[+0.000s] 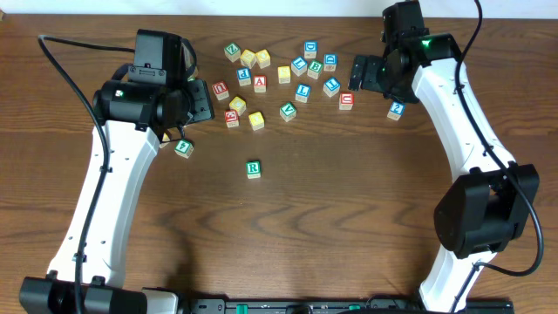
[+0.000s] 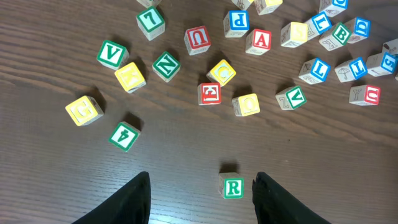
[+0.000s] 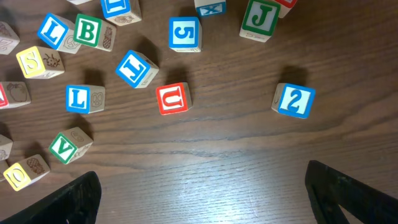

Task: Spell out ROBOT
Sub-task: 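Open the left gripper and raise it away from the R block, then move the left gripper over the pile toward the yellow O block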

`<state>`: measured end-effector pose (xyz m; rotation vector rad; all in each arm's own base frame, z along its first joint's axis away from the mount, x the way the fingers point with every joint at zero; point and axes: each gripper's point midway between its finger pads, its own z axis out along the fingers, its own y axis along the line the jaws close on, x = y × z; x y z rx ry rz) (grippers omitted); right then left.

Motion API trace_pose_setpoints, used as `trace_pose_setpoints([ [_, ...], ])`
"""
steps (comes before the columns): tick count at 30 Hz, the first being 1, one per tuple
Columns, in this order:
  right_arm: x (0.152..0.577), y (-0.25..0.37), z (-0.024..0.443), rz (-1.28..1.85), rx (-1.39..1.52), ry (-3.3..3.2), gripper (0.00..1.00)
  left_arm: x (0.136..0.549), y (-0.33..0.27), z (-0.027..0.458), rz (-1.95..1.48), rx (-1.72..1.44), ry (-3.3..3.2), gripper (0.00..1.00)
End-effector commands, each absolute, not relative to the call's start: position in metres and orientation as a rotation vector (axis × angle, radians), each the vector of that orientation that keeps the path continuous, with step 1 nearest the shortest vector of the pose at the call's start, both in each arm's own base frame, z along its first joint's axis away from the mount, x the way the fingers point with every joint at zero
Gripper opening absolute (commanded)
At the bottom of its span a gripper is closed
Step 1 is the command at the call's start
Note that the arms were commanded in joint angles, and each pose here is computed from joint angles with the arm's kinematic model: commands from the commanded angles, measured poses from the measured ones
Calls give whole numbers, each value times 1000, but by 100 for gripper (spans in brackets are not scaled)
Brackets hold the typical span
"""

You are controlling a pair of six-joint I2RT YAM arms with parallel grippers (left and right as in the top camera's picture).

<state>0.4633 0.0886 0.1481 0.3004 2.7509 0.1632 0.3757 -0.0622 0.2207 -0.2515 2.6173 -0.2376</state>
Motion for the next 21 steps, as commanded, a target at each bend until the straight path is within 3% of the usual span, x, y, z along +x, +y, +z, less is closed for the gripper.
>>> trace_pose_setpoints([
  [1, 467, 92, 152, 152, 296, 2732, 99, 378, -61, 231, -234, -225, 2593, 52],
  [11, 468, 102, 161, 206, 144, 2734, 99, 378, -61, 231, -232, -225, 2593, 52],
  [21, 468, 102, 217, 221, 140, 2682, 97, 379, -54, 231, -174, -236, 2586, 53],
])
